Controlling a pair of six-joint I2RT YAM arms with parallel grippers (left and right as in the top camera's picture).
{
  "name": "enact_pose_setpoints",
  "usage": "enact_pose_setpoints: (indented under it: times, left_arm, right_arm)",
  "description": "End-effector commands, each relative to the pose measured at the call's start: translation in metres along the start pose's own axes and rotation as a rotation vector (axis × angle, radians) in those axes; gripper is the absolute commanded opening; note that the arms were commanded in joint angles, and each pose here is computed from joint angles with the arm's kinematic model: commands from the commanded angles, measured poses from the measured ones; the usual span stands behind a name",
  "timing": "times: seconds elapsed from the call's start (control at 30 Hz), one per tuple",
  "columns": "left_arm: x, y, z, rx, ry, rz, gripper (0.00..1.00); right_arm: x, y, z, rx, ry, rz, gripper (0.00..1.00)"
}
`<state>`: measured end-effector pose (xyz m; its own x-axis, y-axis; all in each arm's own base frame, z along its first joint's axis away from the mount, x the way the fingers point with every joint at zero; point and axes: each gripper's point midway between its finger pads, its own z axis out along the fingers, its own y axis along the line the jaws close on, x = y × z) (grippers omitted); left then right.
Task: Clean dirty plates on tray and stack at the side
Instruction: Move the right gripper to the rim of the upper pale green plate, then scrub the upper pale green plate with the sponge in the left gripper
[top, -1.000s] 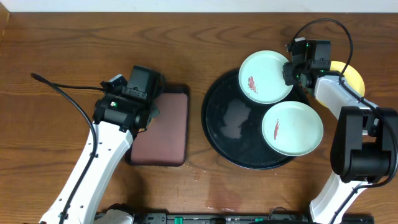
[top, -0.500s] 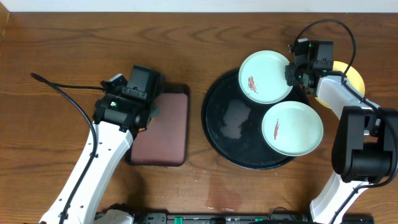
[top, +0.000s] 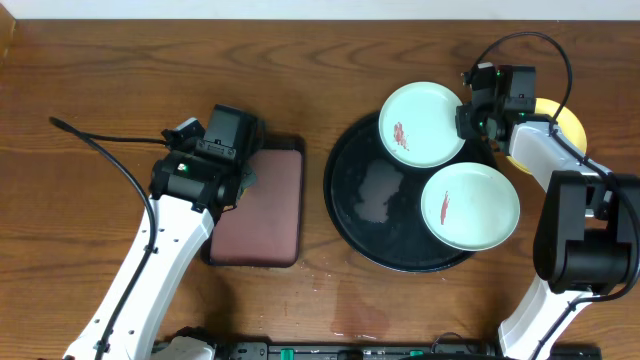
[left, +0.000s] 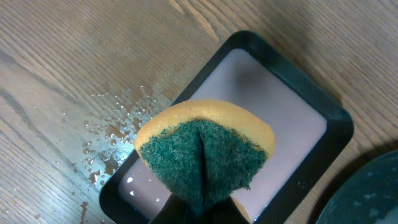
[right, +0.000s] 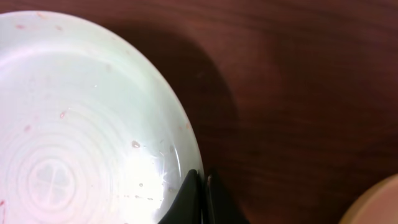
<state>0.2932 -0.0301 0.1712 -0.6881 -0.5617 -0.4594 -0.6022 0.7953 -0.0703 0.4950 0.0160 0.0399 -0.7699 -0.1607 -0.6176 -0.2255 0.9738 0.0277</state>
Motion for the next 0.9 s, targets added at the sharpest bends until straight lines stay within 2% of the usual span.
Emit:
enact_pose_setpoints:
  times: [0.0, 0.23, 0.53, 0.67, 0.87]
  left_arm:
    - [0.001, 0.004, 0.004, -0.018, 0.004, -0.006, 0.08]
    - [0.000, 0.002, 0.004, -0.013, 0.000, -0.004, 0.07]
    - [0.004, -0.005, 0.004, 0.023, 0.027, -0.008, 0.07]
    - [0.007, -0.008, 0.004, 0.043, 0.047, -0.008, 0.08]
    - [0.023, -0.053, -0.006, 0.264, 0.118, 0.170, 0.07]
  right_arm:
    - [-0.016, 0.012, -0.018, -0.063, -0.043, 0.046, 0.01]
    - [-0.030, 0.055, -0.058, -0.250, -0.058, 0.113, 0.01]
    - [0.016, 0.108, -0.062, -0.309, 0.171, 0.163, 0.01]
    - [0.040, 0.110, -0.063, -0.237, 0.274, 0.177, 0.01]
    - [0.055, 0.112, -0.067, -0.236, 0.338, 0.184, 0.01]
